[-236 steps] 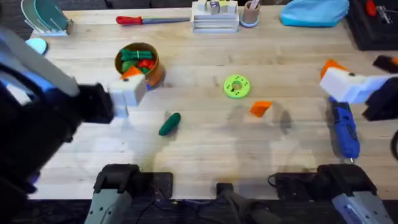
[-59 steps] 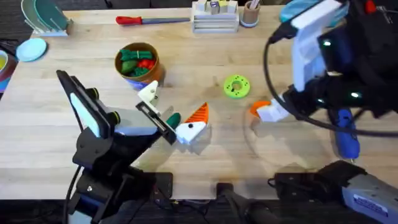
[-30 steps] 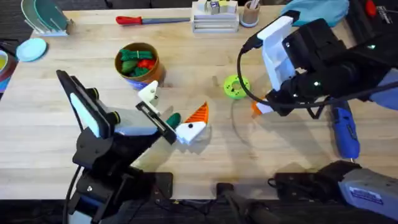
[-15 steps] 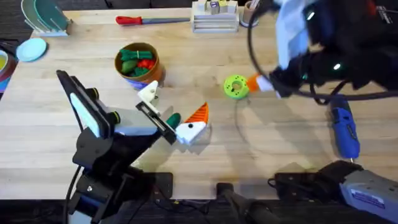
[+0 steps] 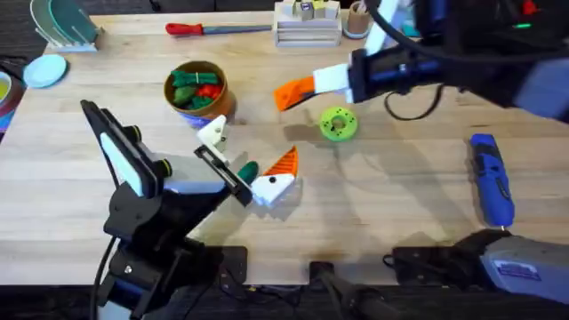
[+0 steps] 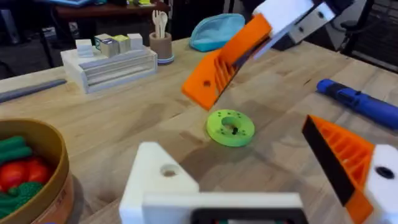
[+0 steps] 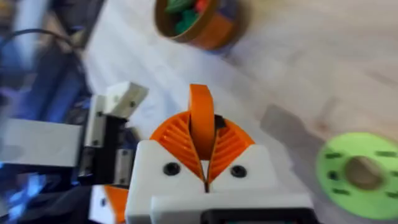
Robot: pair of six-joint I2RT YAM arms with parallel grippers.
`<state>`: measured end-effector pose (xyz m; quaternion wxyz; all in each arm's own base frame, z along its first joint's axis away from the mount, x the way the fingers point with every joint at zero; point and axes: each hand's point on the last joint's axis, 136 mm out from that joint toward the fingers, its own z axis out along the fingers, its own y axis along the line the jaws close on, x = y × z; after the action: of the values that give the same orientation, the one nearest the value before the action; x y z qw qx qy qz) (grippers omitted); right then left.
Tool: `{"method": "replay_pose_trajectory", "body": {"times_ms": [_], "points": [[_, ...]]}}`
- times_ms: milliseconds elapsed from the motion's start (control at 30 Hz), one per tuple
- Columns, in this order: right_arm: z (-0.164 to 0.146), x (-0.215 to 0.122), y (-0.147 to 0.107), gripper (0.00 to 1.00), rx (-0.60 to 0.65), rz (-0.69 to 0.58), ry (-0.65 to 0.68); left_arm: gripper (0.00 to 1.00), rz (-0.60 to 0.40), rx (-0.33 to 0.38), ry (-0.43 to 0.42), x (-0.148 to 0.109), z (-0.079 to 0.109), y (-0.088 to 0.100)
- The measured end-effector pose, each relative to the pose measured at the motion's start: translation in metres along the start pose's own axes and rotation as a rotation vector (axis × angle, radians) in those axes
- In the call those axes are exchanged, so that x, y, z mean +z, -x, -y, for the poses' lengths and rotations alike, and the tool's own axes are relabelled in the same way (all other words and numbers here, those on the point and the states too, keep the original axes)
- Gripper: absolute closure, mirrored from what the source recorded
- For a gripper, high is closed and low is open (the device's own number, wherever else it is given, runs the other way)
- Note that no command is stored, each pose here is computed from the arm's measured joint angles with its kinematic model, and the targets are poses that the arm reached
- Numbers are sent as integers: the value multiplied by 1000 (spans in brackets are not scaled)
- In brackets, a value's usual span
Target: Pick up the gripper from the table and insert it into the empty holder that is missing its gripper. Then pick up a screw, insert it into the mounting hole, and use the screwdriver to tighten it. Finally, clean up the table by picking up the vegetable and placing it into the bucket.
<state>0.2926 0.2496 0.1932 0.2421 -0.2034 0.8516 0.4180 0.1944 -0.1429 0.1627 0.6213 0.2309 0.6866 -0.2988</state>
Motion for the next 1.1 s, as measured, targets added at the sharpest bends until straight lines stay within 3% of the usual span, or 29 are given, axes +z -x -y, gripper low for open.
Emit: {"method": "replay_pose_trajectory", "body": {"times_ms": [233,400,633,867,1100], "points": [[-20,29,-18,993,212,-146,300,9,0,0,0,0,0,0],[-36,36,-27,993,291,-229,436,9,0,0,0,0,0,0],[-50,41,-38,993,326,-297,502,9,0,0,-2,0,0,0],[-58,48,-30,993,296,-282,542,9,-4,-3,-39,0,7,-1],[-50,64,-40,993,390,-339,551,9,-8,-17,-49,0,8,-1]]}}
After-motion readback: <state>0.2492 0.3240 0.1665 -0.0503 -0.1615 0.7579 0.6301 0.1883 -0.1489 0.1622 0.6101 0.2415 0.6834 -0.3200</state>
